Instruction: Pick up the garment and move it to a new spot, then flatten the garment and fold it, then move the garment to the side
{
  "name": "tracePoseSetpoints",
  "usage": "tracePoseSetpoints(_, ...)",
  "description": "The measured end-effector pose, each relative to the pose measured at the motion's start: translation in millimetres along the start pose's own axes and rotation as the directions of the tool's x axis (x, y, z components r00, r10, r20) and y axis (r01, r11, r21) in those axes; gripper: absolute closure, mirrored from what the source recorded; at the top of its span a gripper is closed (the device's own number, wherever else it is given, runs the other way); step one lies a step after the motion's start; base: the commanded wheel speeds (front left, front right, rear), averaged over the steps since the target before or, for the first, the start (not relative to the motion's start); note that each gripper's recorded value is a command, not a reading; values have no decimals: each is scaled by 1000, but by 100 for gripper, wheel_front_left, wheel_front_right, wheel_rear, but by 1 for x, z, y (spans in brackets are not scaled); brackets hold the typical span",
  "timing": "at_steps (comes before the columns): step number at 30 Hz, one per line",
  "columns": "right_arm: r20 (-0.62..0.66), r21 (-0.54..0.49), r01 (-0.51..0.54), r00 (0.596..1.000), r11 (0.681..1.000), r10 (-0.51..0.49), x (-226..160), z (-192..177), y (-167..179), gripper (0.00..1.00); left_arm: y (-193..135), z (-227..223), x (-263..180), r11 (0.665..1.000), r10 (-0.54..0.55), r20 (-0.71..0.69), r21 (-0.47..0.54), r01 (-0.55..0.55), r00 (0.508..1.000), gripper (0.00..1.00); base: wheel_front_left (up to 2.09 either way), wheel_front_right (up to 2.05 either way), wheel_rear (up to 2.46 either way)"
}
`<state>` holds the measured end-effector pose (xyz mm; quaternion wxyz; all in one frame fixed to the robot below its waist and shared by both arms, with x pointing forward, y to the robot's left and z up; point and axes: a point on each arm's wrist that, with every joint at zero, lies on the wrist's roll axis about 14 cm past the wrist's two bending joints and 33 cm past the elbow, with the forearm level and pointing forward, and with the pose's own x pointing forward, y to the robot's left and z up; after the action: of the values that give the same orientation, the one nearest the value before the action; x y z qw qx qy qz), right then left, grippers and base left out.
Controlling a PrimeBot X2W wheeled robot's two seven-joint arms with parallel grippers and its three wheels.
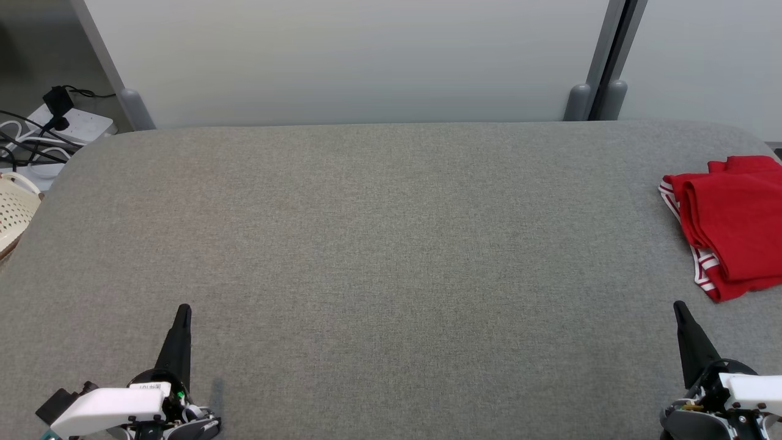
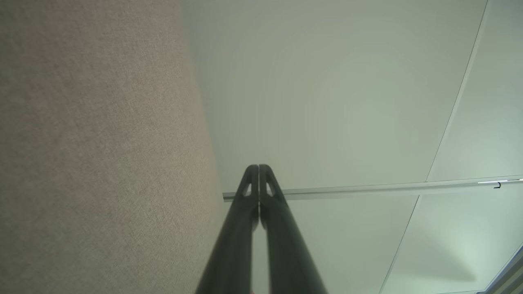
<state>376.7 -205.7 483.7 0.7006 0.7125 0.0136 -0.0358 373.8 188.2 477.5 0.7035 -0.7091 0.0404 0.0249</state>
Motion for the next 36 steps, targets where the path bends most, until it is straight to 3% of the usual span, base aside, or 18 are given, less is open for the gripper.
tracePoseSetpoints(36,-1,2,0,1000,1000,0,0,0,0,100,0,0,0,1000,0,0,0,0,1000,100,0,0,0)
